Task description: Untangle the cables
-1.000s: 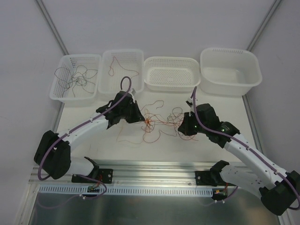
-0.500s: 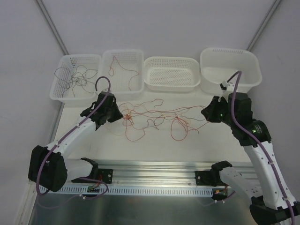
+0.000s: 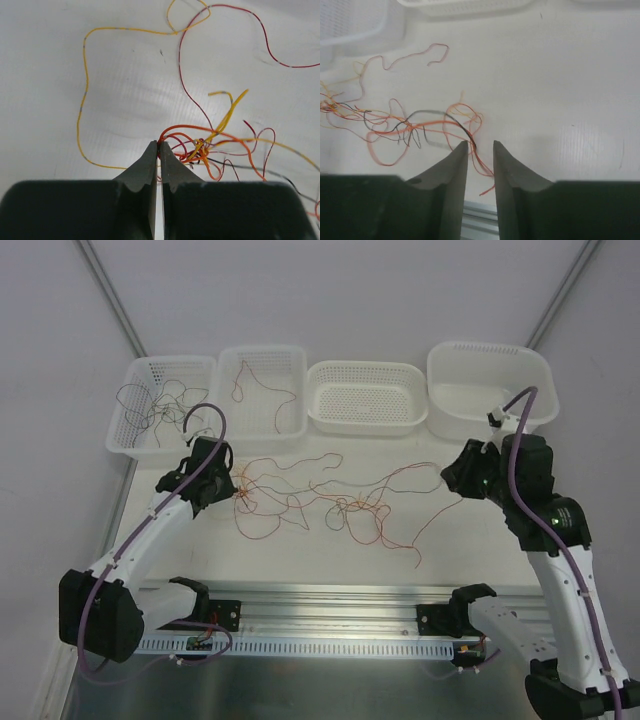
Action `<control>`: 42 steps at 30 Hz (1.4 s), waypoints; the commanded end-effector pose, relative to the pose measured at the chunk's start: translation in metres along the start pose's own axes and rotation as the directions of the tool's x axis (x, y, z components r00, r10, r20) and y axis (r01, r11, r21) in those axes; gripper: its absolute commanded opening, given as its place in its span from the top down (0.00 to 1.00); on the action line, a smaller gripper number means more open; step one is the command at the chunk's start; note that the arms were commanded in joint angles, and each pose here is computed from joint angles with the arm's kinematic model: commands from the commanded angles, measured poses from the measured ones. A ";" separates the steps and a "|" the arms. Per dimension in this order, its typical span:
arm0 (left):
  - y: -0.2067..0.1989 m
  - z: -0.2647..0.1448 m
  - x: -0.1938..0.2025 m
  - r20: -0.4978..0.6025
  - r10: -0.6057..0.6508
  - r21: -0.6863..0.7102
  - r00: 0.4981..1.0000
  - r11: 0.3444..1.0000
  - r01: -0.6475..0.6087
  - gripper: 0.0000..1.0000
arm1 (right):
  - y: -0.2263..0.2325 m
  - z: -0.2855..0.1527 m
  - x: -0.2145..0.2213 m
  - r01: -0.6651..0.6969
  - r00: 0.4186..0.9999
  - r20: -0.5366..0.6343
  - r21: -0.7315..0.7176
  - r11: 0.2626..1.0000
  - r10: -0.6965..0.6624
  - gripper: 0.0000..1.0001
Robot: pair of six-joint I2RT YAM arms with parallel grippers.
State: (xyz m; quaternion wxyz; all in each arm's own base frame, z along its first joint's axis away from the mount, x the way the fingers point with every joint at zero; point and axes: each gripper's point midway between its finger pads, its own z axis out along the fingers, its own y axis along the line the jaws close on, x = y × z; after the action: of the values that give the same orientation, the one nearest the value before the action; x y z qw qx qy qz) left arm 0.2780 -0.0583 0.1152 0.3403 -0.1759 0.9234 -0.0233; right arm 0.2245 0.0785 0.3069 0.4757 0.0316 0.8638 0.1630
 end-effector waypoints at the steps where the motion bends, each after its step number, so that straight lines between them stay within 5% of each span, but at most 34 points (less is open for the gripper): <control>1: 0.012 -0.017 -0.017 0.039 0.108 -0.023 0.993 0.994 -0.107 1.00 | -0.021 0.027 0.045 -0.019 0.987 -0.157 0.074 0.997 0.031 0.67; 3: 0.001 -0.022 -0.016 0.029 0.134 0.044 0.991 0.990 -0.135 1.00 | -0.030 0.041 0.077 -0.039 0.962 -0.266 0.110 0.993 0.067 0.47; 6: -0.006 -0.031 -0.019 0.056 0.172 0.100 0.984 0.979 -0.176 1.00 | -0.041 0.049 0.100 -0.044 0.945 -0.315 0.155 0.987 0.091 0.40; 15: 0.000 -0.028 -0.016 0.122 0.224 0.109 0.967 0.965 -0.238 1.00 | -0.019 0.081 0.132 -0.063 0.889 -0.450 0.058 0.996 0.082 0.39; 22: 0.016 -0.030 -0.021 0.162 0.213 0.033 0.963 0.975 -0.221 1.00 | -0.012 0.123 0.173 -0.124 0.838 -0.517 0.130 0.984 0.174 0.37; 27: 0.024 -0.035 -0.027 0.201 0.197 -0.008 0.960 0.980 -0.199 1.00 | -0.016 0.147 0.199 -0.099 0.810 -0.556 0.188 0.977 0.189 0.40; 30: 0.030 -0.036 -0.029 0.211 0.181 -0.032 0.961 0.983 -0.178 1.00 | -0.019 0.155 0.210 -0.079 0.793 -0.579 0.213 0.974 0.191 0.57; 31: 0.031 -0.036 -0.029 0.211 0.178 -0.037 0.961 0.984 -0.174 1.00 | -0.018 0.154 0.209 -0.073 0.793 -0.579 0.214 0.974 0.187 0.75; 34: 0.040 -0.034 -0.027 0.201 0.177 -0.077 0.964 0.983 -0.164 1.00 | -0.033 0.145 0.179 0.002 0.848 -0.510 0.282 0.959 0.148 0.99; 38: 0.057 -0.031 -0.027 0.185 0.161 -0.161 0.969 0.978 -0.132 1.00 | -0.064 0.098 0.093 0.110 0.941 -0.336 0.427 0.898 0.044 0.99; 42: 0.064 -0.024 -0.021 0.135 0.150 -0.191 0.980 0.974 -0.122 1.00 | -0.048 0.026 -0.046 -0.006 1.000 0.011 0.395 0.919 0.001 0.99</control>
State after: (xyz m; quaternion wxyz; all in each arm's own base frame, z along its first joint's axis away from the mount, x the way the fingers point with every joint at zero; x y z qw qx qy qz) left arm 0.2617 -0.0046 0.1429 0.4083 -0.1204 0.9020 0.0727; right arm 0.2835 0.0749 0.2002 0.3335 0.1058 0.9366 0.0208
